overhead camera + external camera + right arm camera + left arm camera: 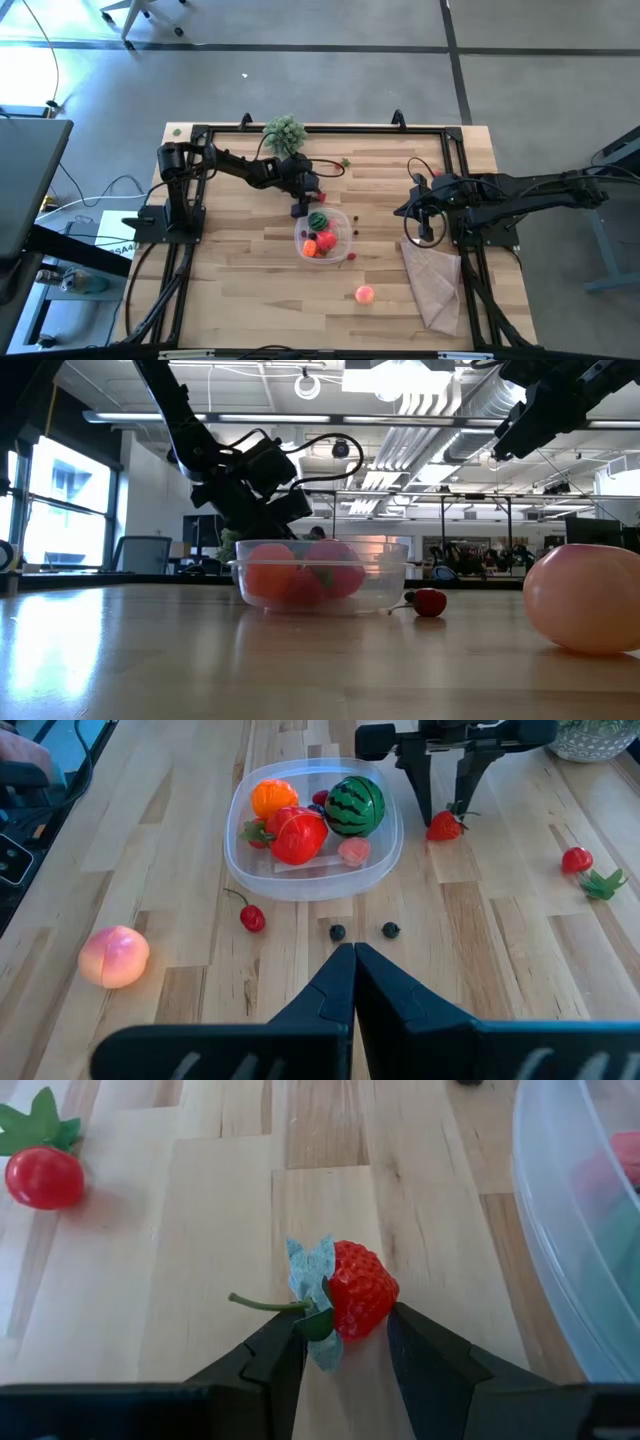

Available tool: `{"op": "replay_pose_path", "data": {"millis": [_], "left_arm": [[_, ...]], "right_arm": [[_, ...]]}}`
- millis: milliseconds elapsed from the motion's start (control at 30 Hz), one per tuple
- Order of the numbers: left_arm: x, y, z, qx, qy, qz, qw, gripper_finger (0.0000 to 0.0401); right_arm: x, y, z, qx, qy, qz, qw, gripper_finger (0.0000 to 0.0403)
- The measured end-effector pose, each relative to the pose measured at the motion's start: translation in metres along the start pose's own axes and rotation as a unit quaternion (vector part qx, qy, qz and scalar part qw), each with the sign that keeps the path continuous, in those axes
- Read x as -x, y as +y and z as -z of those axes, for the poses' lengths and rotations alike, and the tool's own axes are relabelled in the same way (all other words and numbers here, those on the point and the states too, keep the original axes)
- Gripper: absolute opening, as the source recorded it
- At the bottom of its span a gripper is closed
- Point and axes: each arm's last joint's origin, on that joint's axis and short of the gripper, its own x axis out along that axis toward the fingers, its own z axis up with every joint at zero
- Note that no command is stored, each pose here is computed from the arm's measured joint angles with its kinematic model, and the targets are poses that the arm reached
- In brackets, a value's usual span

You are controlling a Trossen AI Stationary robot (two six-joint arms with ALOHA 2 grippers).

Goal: Pick and placing Produce into tupperware
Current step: Put the strawberry into the transparent container, then put the top left cherry into the transparent container

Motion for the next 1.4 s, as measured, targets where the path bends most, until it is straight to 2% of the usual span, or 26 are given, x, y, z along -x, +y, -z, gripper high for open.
{"op": "replay_pose_path", "data": {"millis": [267, 600, 833, 1067, 1267, 1400], "left_arm": [[0.003, 0.001, -0.004, -0.001, -0.012, -0.005, 1.0, 0.013], [0.021, 0.0, -0.016, -0.007, -0.024, -0.009, 1.0, 0.009], [0.023, 0.0, -0.019, -0.003, -0.033, -0.012, 0.999, 0.008], [0.024, 0.002, -0.025, 0.001, -0.066, -0.024, 0.998, 0.0105], [0.023, 0.002, -0.024, 0.02, -0.061, -0.021, 0.998, 0.0146], [0.024, 0.001, -0.024, 0.035, -0.06, -0.019, 0.997, 0.0155]], "right_arm": [[0.0, 0.0, 0.0, 0.0, 0.0, 0.0, 1.0, 0.0], [0.0, 0.0, 0.0, 0.0, 0.0, 0.0, 1.0, 0.0], [0.0, 0.0, 0.0, 0.0, 0.0, 0.0, 1.0, 0.0], [0.0, 0.0, 0.0, 0.0, 0.0, 0.0, 1.0, 0.0], [0.0, 0.0, 0.0, 0.0, 0.0, 0.0, 1.0, 0.0], [0.0, 0.0, 0.0, 0.0, 0.0, 0.0, 1.0, 0.0]]}}
